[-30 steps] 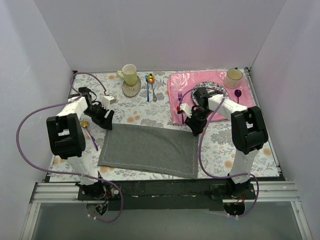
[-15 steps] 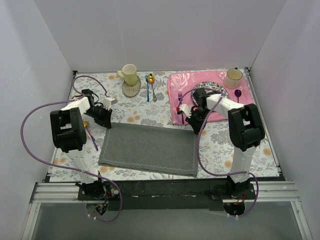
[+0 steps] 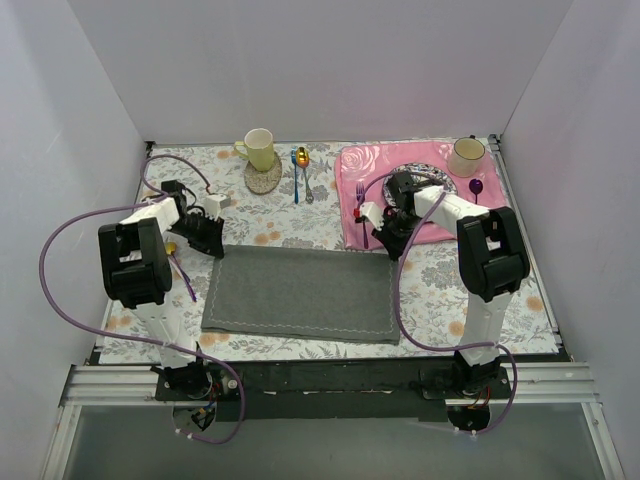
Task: Fold the napkin into a case and place the utensils inside
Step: Move the rectangle-folded napkin to the center of the board.
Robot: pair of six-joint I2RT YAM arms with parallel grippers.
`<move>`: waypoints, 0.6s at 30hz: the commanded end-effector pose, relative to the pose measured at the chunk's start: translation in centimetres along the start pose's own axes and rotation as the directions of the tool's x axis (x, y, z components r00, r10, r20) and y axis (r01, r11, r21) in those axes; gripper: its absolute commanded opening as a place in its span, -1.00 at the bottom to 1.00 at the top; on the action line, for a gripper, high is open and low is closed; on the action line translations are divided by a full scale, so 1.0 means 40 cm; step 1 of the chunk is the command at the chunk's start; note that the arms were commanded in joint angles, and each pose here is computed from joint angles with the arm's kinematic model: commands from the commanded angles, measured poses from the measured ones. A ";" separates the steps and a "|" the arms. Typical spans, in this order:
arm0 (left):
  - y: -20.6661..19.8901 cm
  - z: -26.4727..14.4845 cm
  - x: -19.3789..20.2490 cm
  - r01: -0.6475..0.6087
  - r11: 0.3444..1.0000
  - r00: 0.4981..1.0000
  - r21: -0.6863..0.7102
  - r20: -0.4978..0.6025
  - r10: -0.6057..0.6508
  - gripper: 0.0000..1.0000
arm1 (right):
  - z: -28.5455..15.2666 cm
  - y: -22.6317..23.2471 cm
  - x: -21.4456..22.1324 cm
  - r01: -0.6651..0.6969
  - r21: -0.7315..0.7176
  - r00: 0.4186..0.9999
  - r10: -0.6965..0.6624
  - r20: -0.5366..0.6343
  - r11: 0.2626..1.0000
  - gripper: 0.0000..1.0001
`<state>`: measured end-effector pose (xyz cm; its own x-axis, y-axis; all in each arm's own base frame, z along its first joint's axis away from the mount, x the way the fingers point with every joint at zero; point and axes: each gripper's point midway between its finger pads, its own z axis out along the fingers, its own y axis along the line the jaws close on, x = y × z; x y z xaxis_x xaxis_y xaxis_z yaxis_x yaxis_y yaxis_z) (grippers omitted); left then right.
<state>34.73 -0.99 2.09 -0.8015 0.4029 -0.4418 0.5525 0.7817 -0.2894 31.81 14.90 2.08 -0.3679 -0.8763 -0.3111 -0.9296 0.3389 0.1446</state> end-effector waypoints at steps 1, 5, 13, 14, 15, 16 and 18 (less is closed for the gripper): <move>0.009 -0.025 -0.020 0.070 0.996 0.997 -0.056 0.049 -0.068 -0.47 | -0.027 -0.135 -0.033 0.020 0.184 1.000 -0.021 0.005 0.983 -0.69; 0.004 -0.111 -0.068 0.079 0.992 0.987 -0.093 0.150 -0.065 -0.22 | -0.108 -0.112 -0.071 0.022 0.189 0.998 -0.032 0.049 0.982 -0.23; -0.142 -0.287 -0.234 -0.031 0.996 0.913 -0.079 0.403 0.060 0.97 | -0.283 0.041 -0.231 -0.095 0.010 0.928 0.085 0.363 0.995 0.66; -0.169 -0.308 -0.261 -0.019 0.998 0.893 -0.063 0.448 0.045 0.96 | -0.341 0.038 -0.281 -0.086 0.050 0.892 0.054 0.450 0.995 0.82; -0.182 -0.334 -0.286 -0.017 0.997 0.870 -0.074 0.490 0.051 0.96 | -0.376 0.039 -0.311 -0.086 0.066 0.863 0.042 0.503 0.994 0.97; -0.199 -0.388 -0.326 -0.048 0.992 0.825 -0.114 0.556 0.104 0.96 | -0.411 0.040 -0.335 -0.113 0.074 0.832 0.054 0.552 0.991 0.97; -0.231 -0.435 -0.373 -0.031 0.995 0.781 -0.096 0.619 0.085 0.96 | -0.507 0.029 -0.399 -0.105 0.177 0.741 -0.042 0.670 0.979 0.97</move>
<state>36.37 -3.64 17.72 -0.6096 0.2104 -0.7643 0.5262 0.8285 -0.1916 35.43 19.10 15.88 -0.3967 -0.6641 -0.6337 -0.8858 0.4580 0.0744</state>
